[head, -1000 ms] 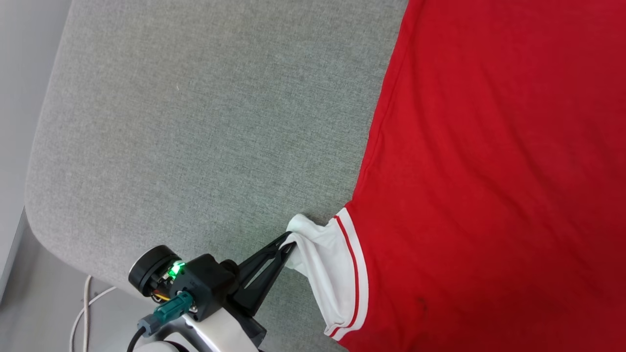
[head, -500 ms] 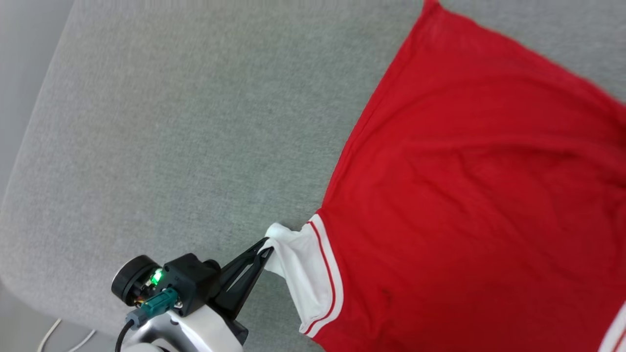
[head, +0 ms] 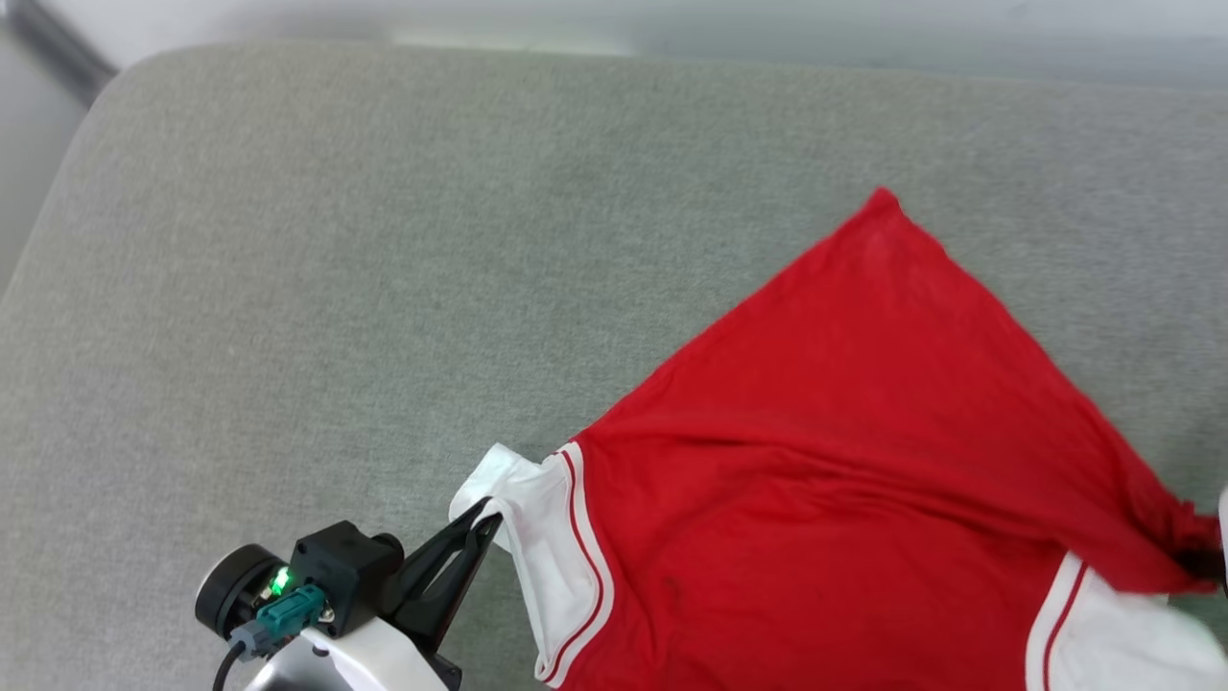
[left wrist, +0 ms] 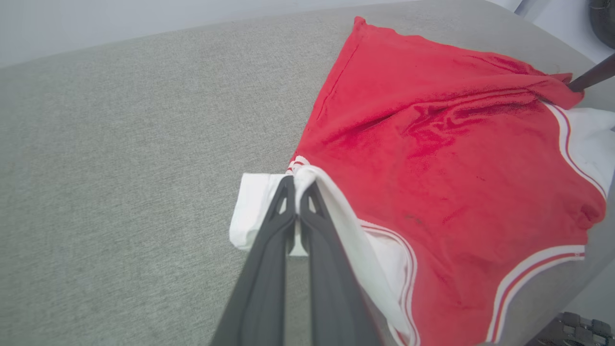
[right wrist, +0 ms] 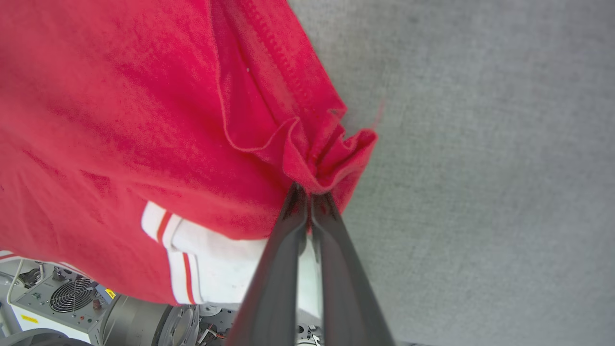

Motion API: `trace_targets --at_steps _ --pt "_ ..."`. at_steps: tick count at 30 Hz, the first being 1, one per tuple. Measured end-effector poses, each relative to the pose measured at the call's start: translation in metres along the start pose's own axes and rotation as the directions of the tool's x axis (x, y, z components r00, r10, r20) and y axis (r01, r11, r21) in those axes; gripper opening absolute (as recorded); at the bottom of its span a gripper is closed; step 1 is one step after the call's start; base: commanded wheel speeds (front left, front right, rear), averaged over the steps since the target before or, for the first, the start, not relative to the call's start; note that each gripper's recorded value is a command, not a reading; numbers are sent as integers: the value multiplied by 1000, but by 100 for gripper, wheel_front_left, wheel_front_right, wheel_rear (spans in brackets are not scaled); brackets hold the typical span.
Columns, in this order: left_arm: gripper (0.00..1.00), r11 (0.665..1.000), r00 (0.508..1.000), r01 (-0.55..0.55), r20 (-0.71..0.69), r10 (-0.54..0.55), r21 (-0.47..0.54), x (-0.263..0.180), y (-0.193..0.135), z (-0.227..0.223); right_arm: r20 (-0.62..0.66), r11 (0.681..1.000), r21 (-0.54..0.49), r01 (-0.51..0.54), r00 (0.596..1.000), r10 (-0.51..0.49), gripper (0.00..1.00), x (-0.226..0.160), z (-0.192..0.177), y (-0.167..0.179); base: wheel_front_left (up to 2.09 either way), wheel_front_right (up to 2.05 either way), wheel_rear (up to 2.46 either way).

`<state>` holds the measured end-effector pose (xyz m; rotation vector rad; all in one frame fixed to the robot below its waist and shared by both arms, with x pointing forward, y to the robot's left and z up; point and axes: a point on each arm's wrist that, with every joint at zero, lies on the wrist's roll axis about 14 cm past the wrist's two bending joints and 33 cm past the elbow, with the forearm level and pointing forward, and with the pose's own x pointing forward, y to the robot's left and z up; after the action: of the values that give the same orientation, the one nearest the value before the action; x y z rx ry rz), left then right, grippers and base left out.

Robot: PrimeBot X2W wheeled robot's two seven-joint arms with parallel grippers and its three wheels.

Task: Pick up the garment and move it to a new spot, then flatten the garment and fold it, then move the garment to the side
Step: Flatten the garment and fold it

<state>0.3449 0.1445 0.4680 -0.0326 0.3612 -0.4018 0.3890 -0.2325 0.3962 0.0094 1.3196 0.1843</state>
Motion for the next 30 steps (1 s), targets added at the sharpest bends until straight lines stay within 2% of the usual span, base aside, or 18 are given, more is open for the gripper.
trace_targets --at_steps 7,13,20,21,22,26,30 --pt "0 1000 999 20 47 -20 -9 -4 -11 9 44 997 78 -8 999 4 0 -23 -43 -7 0 0 0" --pt "0 1000 997 25 71 -24 -16 -8 -17 13 -16 991 133 -23 1000 25 0 -16 -91 -4 0 0 0" --pt "0 1000 997 15 77 -14 -15 -12 -16 14 6 988 146 -43 999 43 0 -12 -93 1 0 0 0" --pt "0 1000 997 16 77 -15 -14 -13 -16 15 17 991 132 -37 999 35 54 -13 -90 1 0 0 0" --pt "0 1000 997 17 75 -16 -15 -13 -17 15 18 994 109 -25 1000 23 100 -13 -88 -1 0 0 0" --pt "0 1000 997 24 71 -22 -15 -12 -19 15 39 997 68 -32 999 30 100 -15 -73 0 0 0 0" --pt "0 1000 997 21 76 -20 -11 -11 -17 18 134 998 7 -63 989 61 100 -27 -31 10 0 0 0"
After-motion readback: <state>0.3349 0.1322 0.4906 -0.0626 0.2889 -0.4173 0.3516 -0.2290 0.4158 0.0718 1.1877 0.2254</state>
